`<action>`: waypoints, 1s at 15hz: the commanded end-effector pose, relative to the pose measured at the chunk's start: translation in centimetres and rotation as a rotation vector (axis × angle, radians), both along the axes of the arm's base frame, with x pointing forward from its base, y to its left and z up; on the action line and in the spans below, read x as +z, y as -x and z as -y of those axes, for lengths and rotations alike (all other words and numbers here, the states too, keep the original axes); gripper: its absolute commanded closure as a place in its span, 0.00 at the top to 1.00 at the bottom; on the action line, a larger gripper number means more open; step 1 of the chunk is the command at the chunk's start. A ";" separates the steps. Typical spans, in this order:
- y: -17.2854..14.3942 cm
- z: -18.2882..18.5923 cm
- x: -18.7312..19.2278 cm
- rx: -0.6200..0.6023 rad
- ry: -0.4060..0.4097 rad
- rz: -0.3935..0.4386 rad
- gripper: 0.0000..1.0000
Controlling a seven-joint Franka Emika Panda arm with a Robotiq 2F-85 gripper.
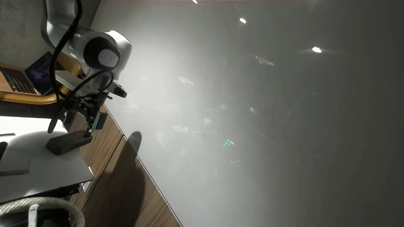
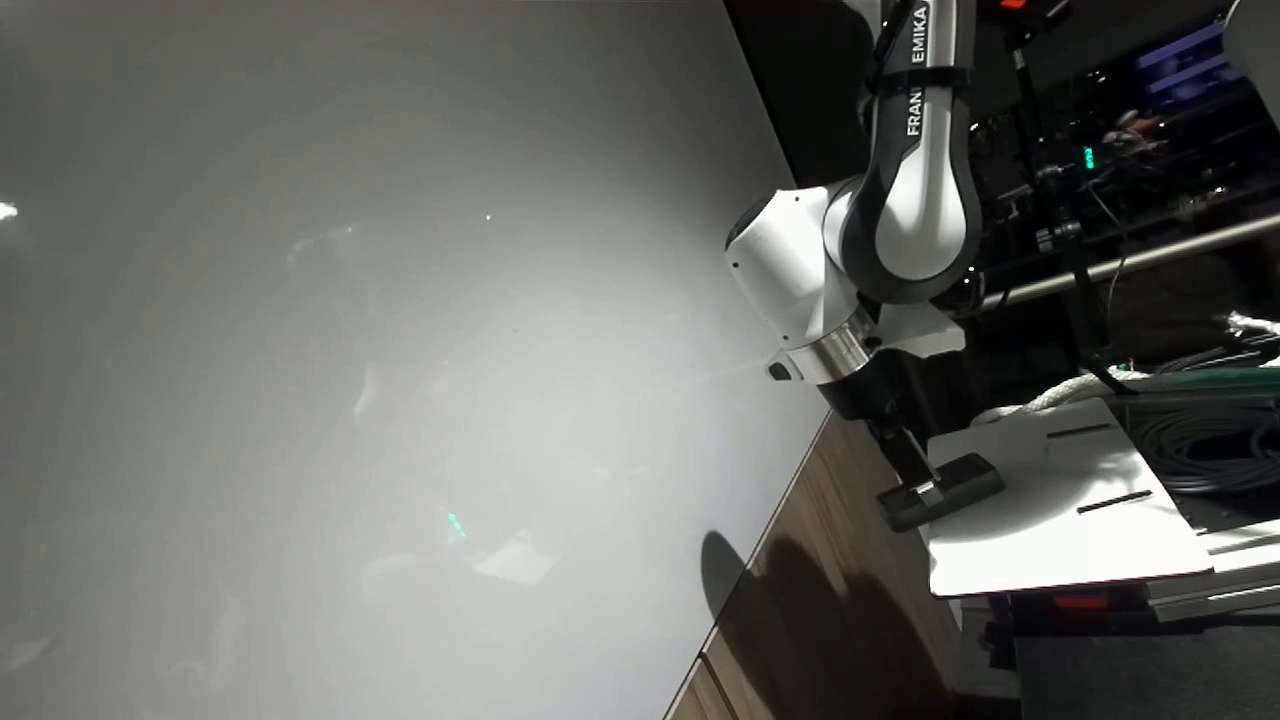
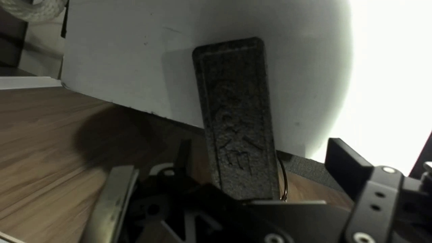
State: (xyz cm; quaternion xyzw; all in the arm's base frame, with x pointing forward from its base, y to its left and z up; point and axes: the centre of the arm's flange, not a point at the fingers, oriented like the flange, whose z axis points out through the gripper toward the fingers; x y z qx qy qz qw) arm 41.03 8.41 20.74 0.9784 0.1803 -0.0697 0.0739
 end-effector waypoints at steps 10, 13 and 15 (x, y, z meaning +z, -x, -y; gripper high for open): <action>1.6 1.6 -1.3 0.050 -0.059 0.062 0.73; 1.8 1.8 -1.7 0.044 -0.063 0.063 0.53; 1.8 1.9 -1.8 0.041 -0.064 0.065 0.37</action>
